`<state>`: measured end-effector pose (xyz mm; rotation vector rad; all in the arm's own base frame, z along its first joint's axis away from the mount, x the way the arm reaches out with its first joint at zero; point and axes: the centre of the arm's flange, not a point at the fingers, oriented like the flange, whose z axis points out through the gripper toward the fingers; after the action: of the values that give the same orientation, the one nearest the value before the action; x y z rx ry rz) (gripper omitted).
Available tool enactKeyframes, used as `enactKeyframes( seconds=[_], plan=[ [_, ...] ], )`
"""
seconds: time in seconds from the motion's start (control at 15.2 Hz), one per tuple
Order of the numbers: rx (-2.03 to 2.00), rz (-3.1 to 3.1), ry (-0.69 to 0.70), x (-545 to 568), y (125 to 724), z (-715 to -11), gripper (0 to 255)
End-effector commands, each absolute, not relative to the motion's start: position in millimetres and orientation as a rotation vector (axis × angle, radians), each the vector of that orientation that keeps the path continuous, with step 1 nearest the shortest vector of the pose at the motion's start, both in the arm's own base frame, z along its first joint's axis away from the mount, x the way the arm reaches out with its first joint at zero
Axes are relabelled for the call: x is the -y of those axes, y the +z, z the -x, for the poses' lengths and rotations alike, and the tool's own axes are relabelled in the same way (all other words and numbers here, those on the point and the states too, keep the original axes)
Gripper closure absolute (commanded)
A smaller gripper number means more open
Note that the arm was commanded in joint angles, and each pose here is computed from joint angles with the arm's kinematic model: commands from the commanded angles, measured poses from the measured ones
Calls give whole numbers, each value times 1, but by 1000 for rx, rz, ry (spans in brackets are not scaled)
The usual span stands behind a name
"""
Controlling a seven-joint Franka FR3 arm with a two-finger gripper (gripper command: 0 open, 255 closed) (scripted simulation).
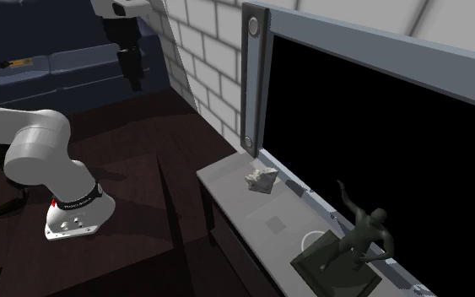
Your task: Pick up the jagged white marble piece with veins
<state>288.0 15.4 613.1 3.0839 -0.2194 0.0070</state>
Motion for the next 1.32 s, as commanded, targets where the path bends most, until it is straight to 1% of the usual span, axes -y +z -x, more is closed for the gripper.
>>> enactKeyframes(
  seconds=[0.0, 1.25],
  plan=[
    [219, -3084, 7, -15, 613, -288, 0],
    [413, -2993, 17, 8, 427, -455, 0]
  ],
)
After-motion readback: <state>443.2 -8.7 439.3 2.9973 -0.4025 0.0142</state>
